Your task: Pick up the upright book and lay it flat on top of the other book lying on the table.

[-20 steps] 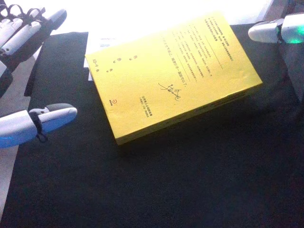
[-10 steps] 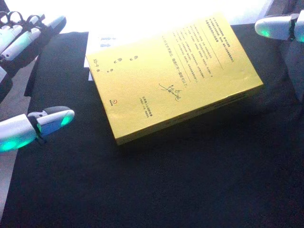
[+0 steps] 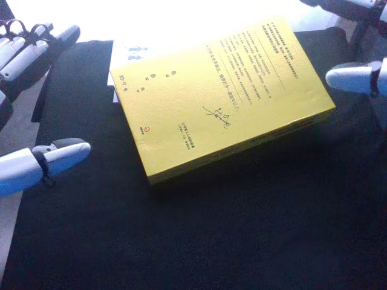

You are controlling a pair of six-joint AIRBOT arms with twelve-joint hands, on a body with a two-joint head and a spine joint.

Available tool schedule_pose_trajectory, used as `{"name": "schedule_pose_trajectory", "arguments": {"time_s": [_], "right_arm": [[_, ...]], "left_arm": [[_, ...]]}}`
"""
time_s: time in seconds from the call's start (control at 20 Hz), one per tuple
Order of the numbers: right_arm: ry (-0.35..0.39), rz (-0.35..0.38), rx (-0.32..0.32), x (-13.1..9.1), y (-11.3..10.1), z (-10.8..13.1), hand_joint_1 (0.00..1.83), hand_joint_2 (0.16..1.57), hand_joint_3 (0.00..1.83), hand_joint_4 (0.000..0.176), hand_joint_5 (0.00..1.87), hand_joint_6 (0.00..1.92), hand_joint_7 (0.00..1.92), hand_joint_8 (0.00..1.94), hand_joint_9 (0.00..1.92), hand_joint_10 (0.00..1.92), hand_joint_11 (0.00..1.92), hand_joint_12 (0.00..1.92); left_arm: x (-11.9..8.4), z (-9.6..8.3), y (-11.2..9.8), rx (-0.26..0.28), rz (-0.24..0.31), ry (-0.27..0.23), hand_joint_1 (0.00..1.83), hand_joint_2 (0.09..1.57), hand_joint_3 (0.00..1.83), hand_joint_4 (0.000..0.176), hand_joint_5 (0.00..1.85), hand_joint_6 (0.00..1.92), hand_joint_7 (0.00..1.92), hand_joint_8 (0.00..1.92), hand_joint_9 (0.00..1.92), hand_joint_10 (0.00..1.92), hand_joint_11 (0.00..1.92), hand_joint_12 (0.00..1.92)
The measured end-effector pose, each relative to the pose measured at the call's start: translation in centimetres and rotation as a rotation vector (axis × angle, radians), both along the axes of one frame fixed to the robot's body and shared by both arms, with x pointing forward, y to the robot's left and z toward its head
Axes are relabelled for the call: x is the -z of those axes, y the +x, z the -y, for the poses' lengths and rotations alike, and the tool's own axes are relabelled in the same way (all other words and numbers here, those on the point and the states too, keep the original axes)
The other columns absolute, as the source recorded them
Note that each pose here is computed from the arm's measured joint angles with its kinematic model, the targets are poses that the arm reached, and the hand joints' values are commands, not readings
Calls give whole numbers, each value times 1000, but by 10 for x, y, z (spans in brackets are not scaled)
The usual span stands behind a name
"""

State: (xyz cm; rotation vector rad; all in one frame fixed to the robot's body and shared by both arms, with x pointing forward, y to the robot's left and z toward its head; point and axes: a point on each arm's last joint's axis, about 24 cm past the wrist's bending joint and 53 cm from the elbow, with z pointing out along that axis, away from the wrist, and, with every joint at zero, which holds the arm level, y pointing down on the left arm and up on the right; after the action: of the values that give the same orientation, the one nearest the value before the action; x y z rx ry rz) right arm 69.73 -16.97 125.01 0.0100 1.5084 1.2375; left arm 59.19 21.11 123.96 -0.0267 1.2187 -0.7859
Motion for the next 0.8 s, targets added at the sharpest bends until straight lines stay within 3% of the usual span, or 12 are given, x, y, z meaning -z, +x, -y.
{"name": "schedule_pose_trajectory", "arguments": {"time_s": [0.05,0.1,0.15,0.2,0.25,0.35,0.4,0.5,0.55,0.6,0.75,0.8], "right_arm": [[-3,-3,1,2,-1,1,586,1212,0,0,0,0,0,0,0,0,12,624],[-2,-7,3,3,-1,3,586,1212,0,0,0,0,0,0,0,0,12,624],[0,-12,3,4,-2,4,613,1209,0,0,0,0,0,0,0,0,2,1058],[-5,-19,2,7,-4,4,637,1205,0,0,0,0,0,0,0,0,0,1343],[-6,-23,-1,10,-5,3,641,1201,0,0,0,0,0,0,0,0,0,1402],[-12,-42,-7,19,-8,3,611,1201,0,0,0,0,0,0,0,0,0,1409],[-14,-51,-7,24,-9,3,615,1204,0,4,0,0,0,0,0,0,0,1238],[-8,-80,9,33,-8,9,554,1215,1,0,0,0,0,0,0,0,0,814],[-3,-93,19,36,-7,12,575,1208,0,0,0,0,0,0,0,0,0,206],[-2,-100,23,39,-7,13,575,1208,0,0,0,0,0,0,0,0,0,206],[-3,-125,35,48,-7,17,630,1194,0,0,0,0,0,0,0,0,0,715],[-5,-126,38,49,-6,18,630,1194,0,0,0,0,0,0,0,0,0,715]], "left_arm": [[0,-1,0,-4,-2,-2,577,1070,0,176,0,0,0,0,0,0,0,0],[2,-2,0,-5,-5,0,577,1070,0,176,0,0,0,0,0,0,0,0],[2,-1,0,-5,-8,1,576,1066,0,176,0,0,0,0,0,0,0,0],[3,-1,0,-5,-11,2,568,1061,0,176,0,0,0,0,0,0,0,0],[3,-1,0,-6,-11,2,568,1062,0,176,0,0,0,0,0,0,0,0],[4,-1,0,-6,-12,3,602,1057,0,176,0,0,0,0,0,0,0,0],[4,-2,0,-8,-13,2,595,1064,0,176,0,0,0,0,0,0,0,0],[5,-2,1,-9,-17,3,587,1084,9,176,0,0,0,0,0,0,0,0],[5,-2,1,-9,-20,4,616,1083,4,176,0,0,0,0,0,0,0,0],[6,-2,1,-9,-23,6,616,1083,4,176,0,0,0,0,0,0,0,0],[16,1,2,-4,-55,10,600,1104,7,176,0,0,0,0,0,0,0,0],[20,3,2,0,-69,18,600,1104,7,176,0,0,0,0,0,0,0,0]]}}
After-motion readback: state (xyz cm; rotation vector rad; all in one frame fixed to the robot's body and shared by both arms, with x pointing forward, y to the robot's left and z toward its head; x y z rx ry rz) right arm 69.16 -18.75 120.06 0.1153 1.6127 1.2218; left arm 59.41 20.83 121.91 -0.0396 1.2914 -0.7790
